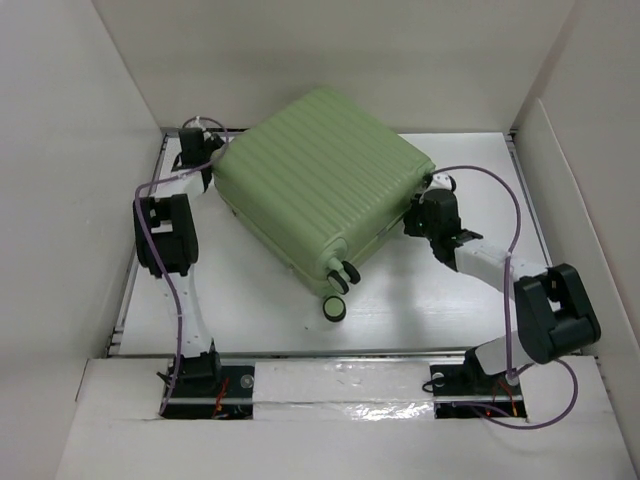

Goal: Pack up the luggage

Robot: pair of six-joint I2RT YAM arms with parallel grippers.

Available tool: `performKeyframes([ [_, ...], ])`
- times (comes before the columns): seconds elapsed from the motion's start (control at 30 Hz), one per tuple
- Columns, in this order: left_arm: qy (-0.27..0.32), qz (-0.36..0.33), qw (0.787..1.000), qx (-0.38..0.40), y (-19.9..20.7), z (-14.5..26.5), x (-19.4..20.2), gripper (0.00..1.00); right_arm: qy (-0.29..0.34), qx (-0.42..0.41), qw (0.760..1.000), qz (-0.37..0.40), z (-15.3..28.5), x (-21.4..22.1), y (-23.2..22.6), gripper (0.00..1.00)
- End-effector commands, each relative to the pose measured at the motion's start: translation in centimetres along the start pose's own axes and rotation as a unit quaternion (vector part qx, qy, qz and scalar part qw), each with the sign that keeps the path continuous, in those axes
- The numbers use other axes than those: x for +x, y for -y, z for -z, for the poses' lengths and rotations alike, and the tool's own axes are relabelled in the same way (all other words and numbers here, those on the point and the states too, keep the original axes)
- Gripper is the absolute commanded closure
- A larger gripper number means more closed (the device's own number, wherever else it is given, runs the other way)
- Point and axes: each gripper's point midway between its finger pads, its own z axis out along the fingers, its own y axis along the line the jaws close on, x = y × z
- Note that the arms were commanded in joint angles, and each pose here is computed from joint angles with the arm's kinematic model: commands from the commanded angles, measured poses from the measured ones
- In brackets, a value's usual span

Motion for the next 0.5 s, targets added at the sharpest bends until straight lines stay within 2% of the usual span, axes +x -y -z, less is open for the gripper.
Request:
performKeyframes([
  [0.0,0.052,0.027,0.996,0.06,4.5,4.7,1.0,0.81,0.1,-0.051,0.994,0.005,-1.4,-8.4,-3.1,1.0],
  [0.03,0.106,0.034,0.992,0.063,5.1,5.6,0.5,0.81,0.09,-0.056,0.994,0.01,-2.2,-7.9,-3.2,1.0],
  [0.07,0.121,0.072,0.988,0.067,5.2,6.5,1.3,0.81,0.087,-0.063,0.994,0.011,-2.6,-8.2,-3.1,1.0],
  [0.1,0.116,0.093,0.987,0.056,3.8,8.1,4.3,0.81,0.085,-0.078,0.993,0.019,-3.0,-8.5,-3.5,1.0],
  [0.13,0.143,0.1,0.983,0.066,4.1,9.0,4.4,0.82,0.081,-0.089,0.992,0.025,-3.7,-9.3,-3.9,1.0],
  [0.17,0.142,0.104,0.982,0.071,4.7,9.5,5.9,0.82,0.074,-0.107,0.991,0.034,-4.0,-9.5,-4.7,1.0],
  [0.23,0.154,0.099,0.982,0.051,3.9,11.5,8.4,0.82,0.051,-0.117,0.99,0.061,-4.6,-9.4,-5.1,1.0],
  [0.4,0.164,0.039,0.985,0.038,4.0,17.4,13.8,0.82,0.042,-0.154,0.982,0.102,-6.3,-11.9,-7.3,0.99],
  [0.47,0.175,0.023,0.984,0.019,3.2,19.0,14.8,0.82,0.004,-0.18,0.977,0.117,-7.2,-11.2,-8.3,0.99],
])
